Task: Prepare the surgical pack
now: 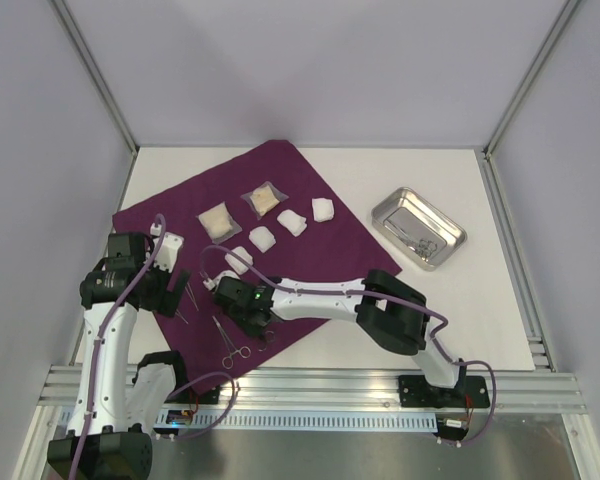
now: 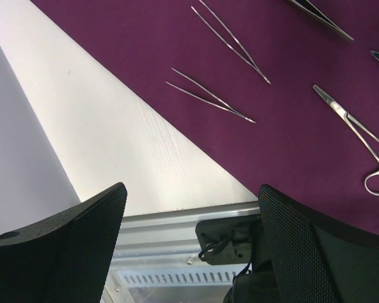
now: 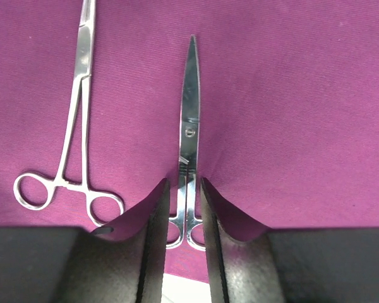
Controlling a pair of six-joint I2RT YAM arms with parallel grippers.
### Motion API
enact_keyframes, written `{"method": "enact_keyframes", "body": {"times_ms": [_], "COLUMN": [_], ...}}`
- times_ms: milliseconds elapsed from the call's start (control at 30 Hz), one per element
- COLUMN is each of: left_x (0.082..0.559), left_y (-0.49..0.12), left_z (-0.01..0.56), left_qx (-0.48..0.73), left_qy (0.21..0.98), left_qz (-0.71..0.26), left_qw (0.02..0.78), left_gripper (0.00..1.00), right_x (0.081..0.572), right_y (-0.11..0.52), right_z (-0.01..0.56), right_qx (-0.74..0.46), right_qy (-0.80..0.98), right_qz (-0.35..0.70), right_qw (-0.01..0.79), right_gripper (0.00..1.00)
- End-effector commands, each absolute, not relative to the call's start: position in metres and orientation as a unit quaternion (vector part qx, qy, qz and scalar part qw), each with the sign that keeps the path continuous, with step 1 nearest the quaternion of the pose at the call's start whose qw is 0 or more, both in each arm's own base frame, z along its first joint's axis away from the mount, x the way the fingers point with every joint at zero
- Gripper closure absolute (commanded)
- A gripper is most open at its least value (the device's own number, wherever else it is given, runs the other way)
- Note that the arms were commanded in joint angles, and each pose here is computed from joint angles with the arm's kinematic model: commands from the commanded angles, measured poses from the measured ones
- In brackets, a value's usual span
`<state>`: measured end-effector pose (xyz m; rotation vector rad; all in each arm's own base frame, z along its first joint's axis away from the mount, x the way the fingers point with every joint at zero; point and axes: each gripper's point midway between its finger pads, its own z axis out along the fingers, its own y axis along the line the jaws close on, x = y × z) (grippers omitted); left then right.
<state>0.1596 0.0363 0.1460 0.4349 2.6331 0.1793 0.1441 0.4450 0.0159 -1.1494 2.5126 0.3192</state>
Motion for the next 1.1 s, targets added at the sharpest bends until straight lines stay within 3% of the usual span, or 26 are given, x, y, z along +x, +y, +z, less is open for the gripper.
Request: {"method": "enact_keyframes", "body": {"times_ms": [0, 367, 567, 633, 1067], "left_x": [0.168, 0.170, 0.170, 0.170, 0.171], "left_y": [0.030, 0.031, 0.029, 0.029, 0.028], "left_z": [0.159, 0.165, 0.167, 0.167, 0.170], "left_qx": [0.164, 0.167, 0.167, 0.168, 0.170], "left_qy": [0.950, 0.947, 0.947, 0.947, 0.946], "left_qz": [0.055, 0.060, 0.055, 0.054, 0.049], "left_qw": [0.260, 0.267, 0.269, 0.268, 0.270], "left_gripper": [0.06, 0.06, 0.06, 0.06, 0.05], "right_x": [0.131, 0.131, 0.134, 0.133, 0.140], "right_y": [0.423, 0.405, 0.399, 0.403, 0.436], "right_z": [-0.007, -0.014, -0.030, -0.025, 0.036], "right_qx": [-0.406, -0.411, -0.415, -0.416, -0.434], "right_qy": [0.900, 0.903, 0.902, 0.900, 0.872], "right_qz": [0.090, 0.045, 0.032, 0.040, 0.118], "right_qw": [0.133, 0.118, 0.116, 0.122, 0.193], "right_gripper": [0.73, 0.74, 0.96, 0.99, 1.00]}}
